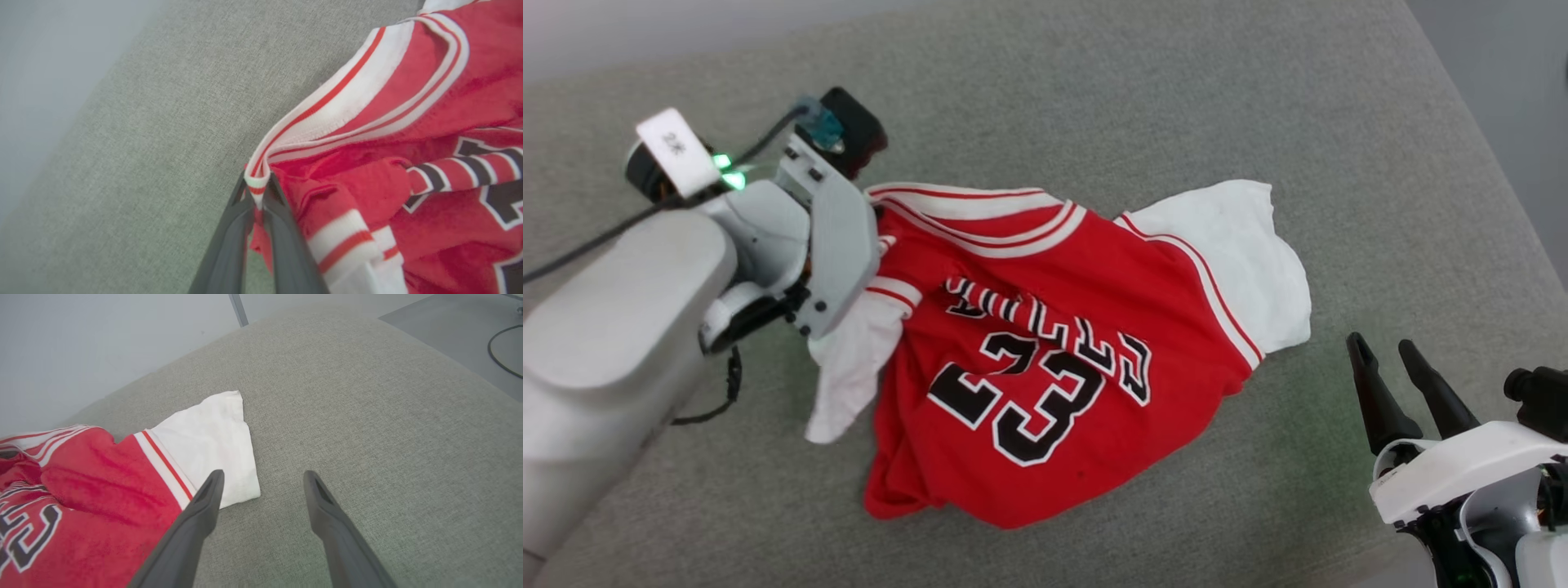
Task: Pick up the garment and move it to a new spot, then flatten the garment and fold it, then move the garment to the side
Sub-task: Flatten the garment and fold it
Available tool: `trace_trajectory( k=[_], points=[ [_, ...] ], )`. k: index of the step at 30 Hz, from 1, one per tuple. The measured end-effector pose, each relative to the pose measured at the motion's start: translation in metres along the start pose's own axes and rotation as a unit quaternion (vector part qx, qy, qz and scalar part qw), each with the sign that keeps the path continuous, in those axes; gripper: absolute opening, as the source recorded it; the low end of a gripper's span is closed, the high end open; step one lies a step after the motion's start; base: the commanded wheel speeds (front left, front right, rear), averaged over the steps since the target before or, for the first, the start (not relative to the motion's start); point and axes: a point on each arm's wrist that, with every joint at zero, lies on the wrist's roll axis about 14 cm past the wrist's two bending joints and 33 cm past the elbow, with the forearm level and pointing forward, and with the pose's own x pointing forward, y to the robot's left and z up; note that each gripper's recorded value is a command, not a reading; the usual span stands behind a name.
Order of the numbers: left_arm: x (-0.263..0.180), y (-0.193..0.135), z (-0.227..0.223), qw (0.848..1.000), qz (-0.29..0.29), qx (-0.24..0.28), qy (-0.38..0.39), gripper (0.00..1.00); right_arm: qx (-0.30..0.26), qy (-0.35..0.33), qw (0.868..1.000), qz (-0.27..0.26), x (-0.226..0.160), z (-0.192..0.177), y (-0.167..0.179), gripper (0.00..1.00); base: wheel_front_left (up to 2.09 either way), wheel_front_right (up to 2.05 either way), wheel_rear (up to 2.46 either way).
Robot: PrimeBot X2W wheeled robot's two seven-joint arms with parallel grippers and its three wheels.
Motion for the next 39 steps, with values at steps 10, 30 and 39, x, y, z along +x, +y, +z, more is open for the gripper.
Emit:
trace_trajectory(
  k=[10,30,39],
  points=[
    [0.006,0.009,0.003,0.999,-0.004,-0.035,-0.009,1.00,-0.006,-0.005,1.000,0.003,0.006,0.001,0.003,1.00,0.00,0.00,0.00],
    [-0.073,-0.014,-0.001,0.997,0.009,-0.082,-0.010,1.00,-0.036,-0.097,0.990,0.092,-0.004,0.059,0.062,1.00,0.00,0.00,0.00],
    [-0.067,-0.010,-0.039,0.989,0.014,-0.144,0.023,1.00,-0.042,-0.112,0.988,0.096,-0.009,0.071,0.066,1.00,0.00,0.00,0.00]
  ],
)
